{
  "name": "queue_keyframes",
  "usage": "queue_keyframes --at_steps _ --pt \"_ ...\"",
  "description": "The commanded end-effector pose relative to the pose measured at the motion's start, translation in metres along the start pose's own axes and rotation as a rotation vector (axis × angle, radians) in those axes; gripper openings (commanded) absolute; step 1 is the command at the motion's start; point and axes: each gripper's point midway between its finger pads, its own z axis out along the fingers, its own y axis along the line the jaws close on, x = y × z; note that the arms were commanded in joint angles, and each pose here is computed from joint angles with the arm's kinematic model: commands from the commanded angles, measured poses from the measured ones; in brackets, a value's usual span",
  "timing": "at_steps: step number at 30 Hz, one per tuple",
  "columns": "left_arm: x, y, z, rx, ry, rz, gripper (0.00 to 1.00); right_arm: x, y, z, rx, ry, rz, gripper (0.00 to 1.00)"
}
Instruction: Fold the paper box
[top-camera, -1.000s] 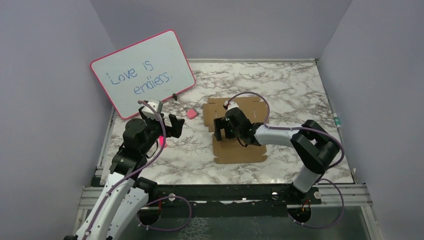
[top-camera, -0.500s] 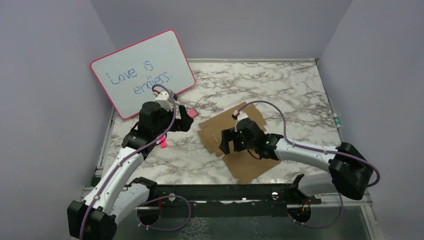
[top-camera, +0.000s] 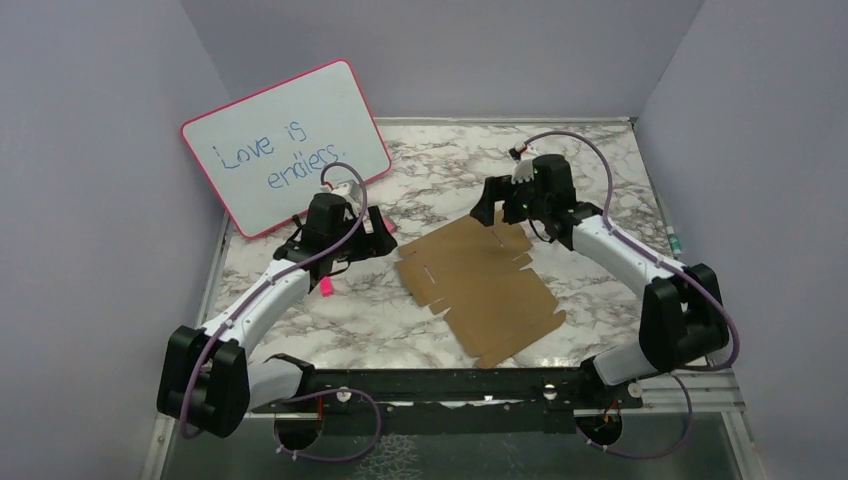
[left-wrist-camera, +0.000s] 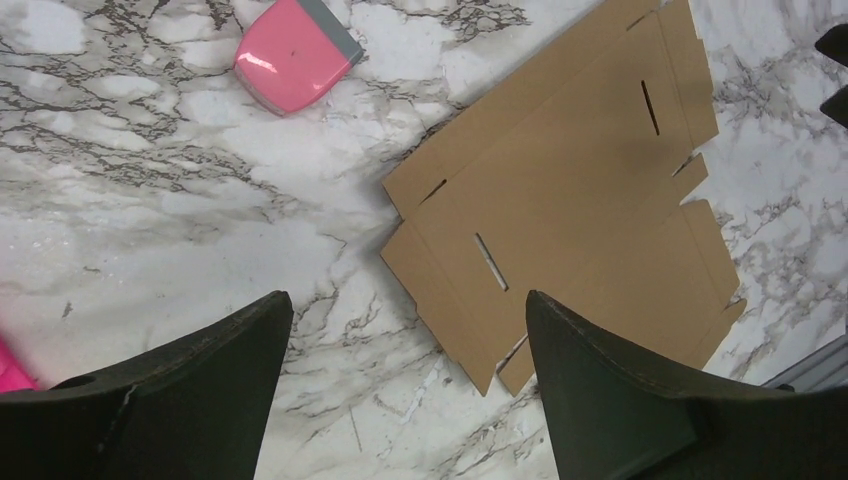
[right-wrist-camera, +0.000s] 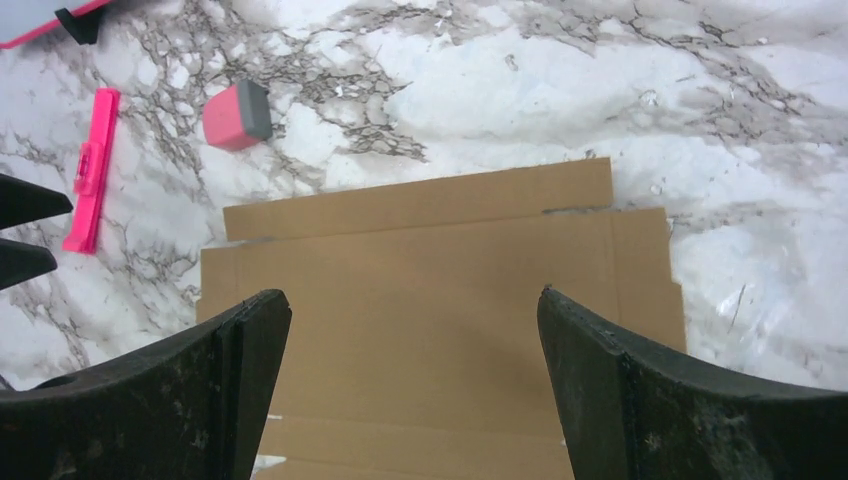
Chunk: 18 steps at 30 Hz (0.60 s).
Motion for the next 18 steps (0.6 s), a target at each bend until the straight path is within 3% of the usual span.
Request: queue_keyframes --at_steps 1,9,18 --pt "-0.009 -0.014 0.017 0.065 -0.019 -0.061 0.85 -0.007 -0.008 0.025 -0.164 0.039 -0.014 0.99" --pt "0.001 -0.006 0.050 0.054 0.039 -0.103 0.72 -0.017 -0.060 0.071 -0.258 0.072 0.086 0.93" --pt "0.013 0.003 0.074 0.040 0.108 -0.130 0.64 0.002 -0.080 0.108 -0.293 0.144 0.134 0.88"
